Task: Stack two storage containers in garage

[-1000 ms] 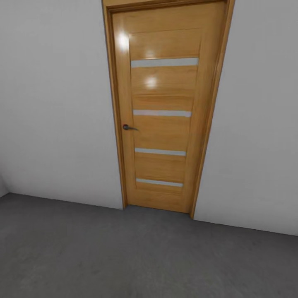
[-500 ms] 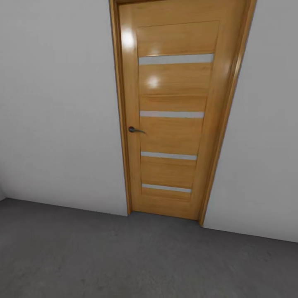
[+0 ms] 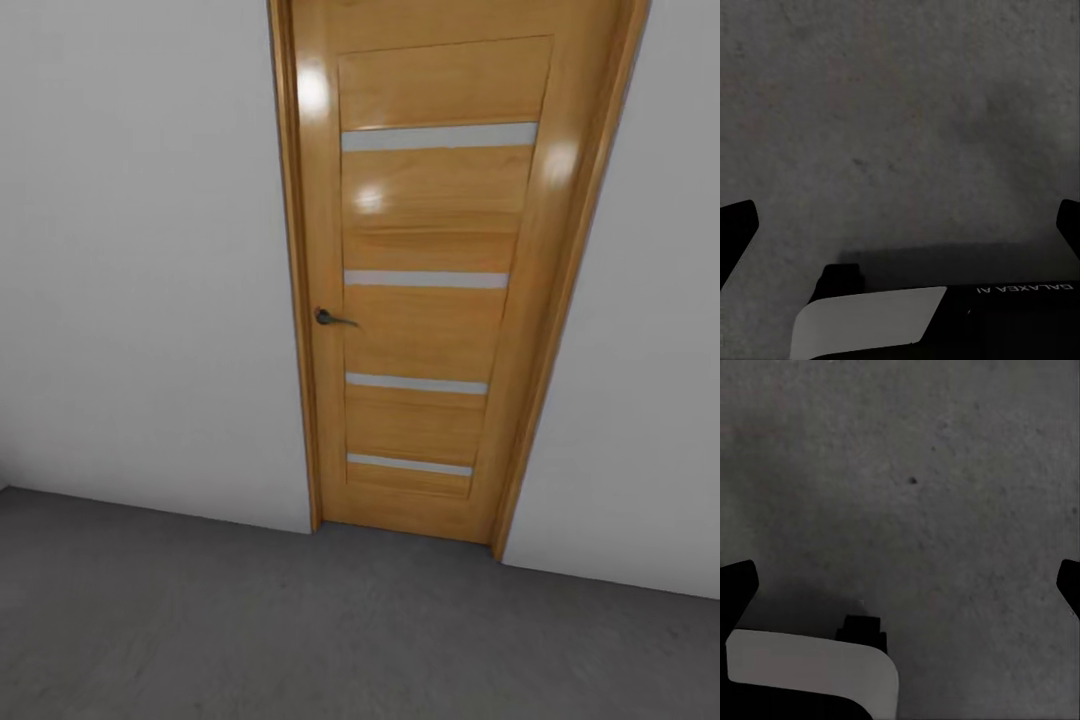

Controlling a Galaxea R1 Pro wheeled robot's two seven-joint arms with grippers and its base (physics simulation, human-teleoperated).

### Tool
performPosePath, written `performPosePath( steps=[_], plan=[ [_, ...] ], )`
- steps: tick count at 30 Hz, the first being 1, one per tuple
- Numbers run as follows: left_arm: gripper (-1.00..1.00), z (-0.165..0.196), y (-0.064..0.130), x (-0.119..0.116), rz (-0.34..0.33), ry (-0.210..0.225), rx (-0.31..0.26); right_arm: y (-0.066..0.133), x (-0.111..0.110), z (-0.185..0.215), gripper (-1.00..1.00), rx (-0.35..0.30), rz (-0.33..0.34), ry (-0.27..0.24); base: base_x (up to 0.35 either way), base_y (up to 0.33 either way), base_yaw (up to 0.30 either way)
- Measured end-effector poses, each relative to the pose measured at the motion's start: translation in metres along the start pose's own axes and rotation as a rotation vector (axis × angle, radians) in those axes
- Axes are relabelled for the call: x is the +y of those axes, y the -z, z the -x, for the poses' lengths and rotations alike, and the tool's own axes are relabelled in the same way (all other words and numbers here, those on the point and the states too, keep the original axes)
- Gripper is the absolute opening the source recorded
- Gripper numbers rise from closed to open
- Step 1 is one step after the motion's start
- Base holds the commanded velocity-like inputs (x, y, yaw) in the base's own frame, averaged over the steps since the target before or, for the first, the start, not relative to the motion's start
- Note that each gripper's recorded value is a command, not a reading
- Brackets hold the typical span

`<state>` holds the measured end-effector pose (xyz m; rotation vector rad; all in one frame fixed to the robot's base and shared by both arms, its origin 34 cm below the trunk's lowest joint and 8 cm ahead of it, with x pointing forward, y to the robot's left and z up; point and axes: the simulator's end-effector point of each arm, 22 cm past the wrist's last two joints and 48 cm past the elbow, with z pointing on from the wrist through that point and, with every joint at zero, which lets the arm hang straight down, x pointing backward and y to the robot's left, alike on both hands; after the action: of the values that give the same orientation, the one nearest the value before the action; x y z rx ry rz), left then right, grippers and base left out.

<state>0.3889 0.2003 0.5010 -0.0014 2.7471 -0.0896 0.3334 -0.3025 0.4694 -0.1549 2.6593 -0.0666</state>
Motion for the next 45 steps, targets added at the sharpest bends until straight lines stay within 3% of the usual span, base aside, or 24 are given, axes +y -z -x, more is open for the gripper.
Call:
performPosePath(
  steps=[17,29,45],
  plan=[
    [1.00,0.0010,0.0003,0.0000,0.000,0.000,-0.002,0.0004,-0.0004,0.0001,1.00,-0.002,-0.002,-0.005,0.314,0.000,-0.225],
    [1.00,0.0013,0.0001,-0.0001,-0.001,0.002,-0.003,0.0001,-0.0002,0.0000,1.00,-0.001,-0.001,-0.003,0.037,0.009,-0.020],
    [1.00,0.0012,0.0001,-0.0001,-0.001,0.002,-0.003,0.0002,0.0007,-0.0001,1.00,0.000,0.003,0.008,0.227,0.074,0.000]
  ],
)
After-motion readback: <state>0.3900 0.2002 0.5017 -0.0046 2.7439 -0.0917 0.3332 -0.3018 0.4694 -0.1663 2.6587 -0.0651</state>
